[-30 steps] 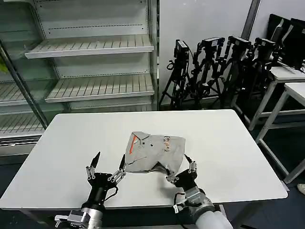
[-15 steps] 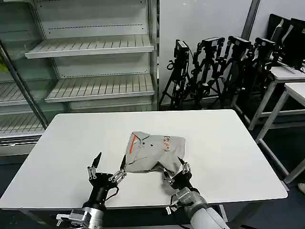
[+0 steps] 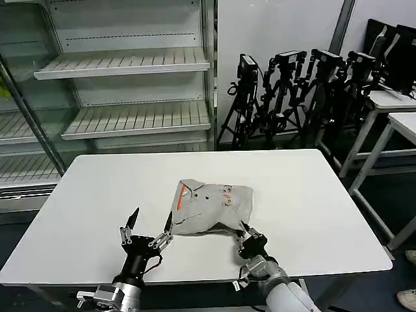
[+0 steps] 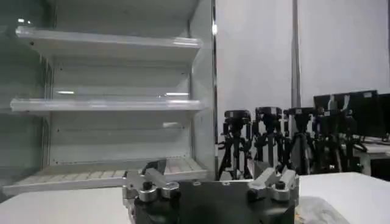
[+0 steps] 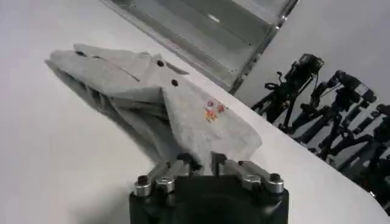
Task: Fold and organize the clothes.
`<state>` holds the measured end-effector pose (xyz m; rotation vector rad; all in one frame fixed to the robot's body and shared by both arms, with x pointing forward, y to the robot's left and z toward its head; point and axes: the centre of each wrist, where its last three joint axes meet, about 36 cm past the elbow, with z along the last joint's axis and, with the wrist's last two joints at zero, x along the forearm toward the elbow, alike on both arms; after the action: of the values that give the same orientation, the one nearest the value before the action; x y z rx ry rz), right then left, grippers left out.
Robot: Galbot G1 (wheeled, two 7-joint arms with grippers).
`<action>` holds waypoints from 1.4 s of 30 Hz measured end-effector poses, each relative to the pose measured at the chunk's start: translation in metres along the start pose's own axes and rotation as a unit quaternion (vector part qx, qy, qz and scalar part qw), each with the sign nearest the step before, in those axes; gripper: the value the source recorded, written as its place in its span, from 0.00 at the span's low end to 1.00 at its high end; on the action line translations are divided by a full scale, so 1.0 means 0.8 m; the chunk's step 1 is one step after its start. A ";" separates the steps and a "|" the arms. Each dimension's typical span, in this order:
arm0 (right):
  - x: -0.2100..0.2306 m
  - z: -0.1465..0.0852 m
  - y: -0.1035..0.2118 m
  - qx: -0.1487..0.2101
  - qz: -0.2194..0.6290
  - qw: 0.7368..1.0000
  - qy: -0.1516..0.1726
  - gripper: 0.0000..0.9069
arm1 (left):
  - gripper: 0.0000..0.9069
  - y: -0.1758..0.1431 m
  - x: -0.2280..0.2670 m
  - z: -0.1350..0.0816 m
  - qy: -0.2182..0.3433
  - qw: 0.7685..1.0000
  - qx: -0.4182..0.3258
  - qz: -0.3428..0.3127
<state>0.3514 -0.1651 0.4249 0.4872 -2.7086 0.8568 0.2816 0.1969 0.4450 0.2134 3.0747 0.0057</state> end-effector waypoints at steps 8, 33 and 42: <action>0.004 0.014 -0.009 0.004 0.005 1.000 0.011 0.00 | 1.00 -0.001 0.000 -0.001 0.000 1.000 0.004 0.001; 0.015 0.025 -0.016 -0.006 0.007 1.000 0.028 1.00 | 1.00 0.002 -0.003 -0.003 -0.002 1.000 0.009 0.007; 0.034 -0.001 -0.033 -0.069 0.019 0.996 -0.057 1.00 | 1.00 0.002 -0.003 -0.006 -0.003 1.000 0.011 0.007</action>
<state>0.3368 -0.1910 0.4481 0.4702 -2.8650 0.6649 0.2840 0.1984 0.4497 0.2366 3.0678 -0.0292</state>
